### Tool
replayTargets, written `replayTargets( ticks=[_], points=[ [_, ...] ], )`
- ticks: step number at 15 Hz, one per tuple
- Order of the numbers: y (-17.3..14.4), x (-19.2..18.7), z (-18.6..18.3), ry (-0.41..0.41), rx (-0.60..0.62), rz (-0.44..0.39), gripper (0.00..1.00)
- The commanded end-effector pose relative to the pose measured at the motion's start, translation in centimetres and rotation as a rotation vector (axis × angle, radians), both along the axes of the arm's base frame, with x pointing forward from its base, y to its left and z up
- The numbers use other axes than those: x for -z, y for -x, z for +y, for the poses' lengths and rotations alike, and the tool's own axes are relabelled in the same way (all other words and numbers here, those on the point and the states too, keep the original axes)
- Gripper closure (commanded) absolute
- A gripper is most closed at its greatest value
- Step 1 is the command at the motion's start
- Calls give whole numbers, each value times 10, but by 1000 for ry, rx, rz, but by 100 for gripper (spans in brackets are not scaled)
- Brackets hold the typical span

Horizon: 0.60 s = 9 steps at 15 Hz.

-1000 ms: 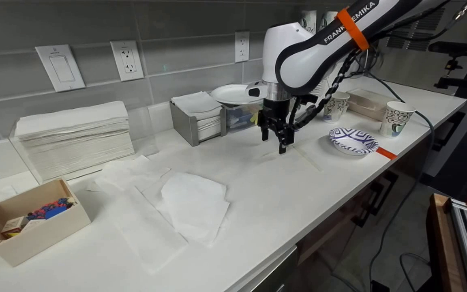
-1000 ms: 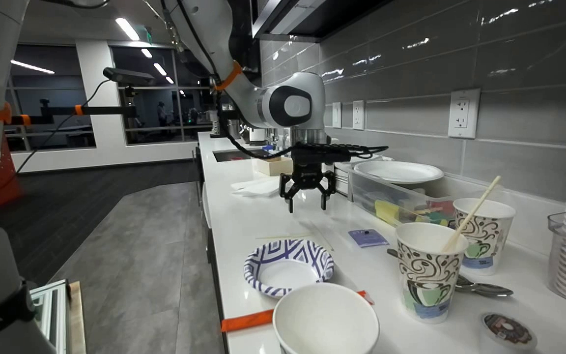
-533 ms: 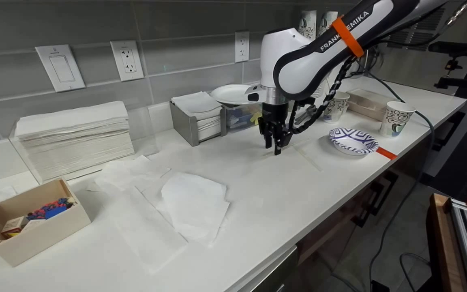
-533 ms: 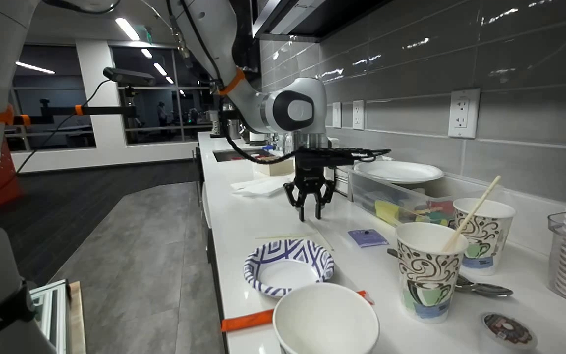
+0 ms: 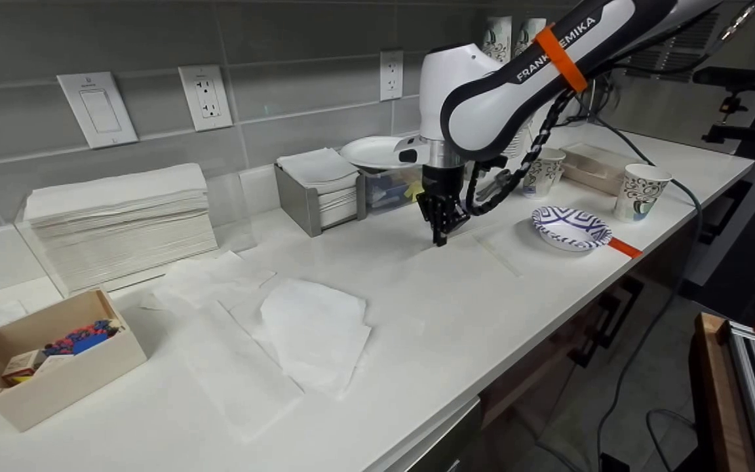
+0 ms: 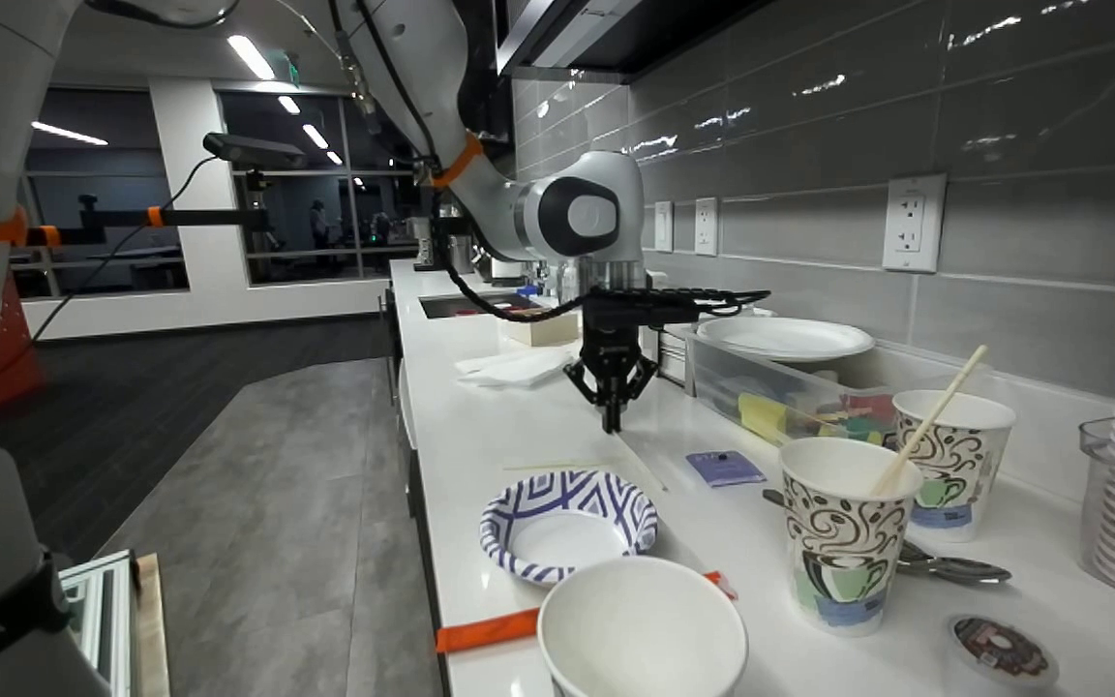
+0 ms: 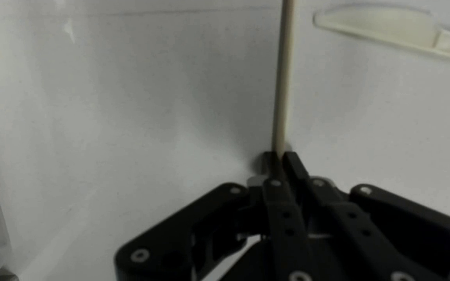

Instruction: Move the chopstick from the counter to the cup

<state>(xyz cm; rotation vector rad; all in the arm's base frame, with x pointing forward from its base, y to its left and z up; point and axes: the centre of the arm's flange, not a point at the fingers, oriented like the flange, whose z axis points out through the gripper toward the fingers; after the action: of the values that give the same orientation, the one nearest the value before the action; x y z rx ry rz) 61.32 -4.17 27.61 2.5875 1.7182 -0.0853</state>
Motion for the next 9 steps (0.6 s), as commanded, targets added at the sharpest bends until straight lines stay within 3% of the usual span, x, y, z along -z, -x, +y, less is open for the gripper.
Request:
replayTargets(
  ticks=[1,6,9],
  points=[
    [0,-4,9,-18,11,27,98],
    [-2,-49,32,17,65,-28,98],
    [-2,-78,40,52,161,-79,98]
  ],
)
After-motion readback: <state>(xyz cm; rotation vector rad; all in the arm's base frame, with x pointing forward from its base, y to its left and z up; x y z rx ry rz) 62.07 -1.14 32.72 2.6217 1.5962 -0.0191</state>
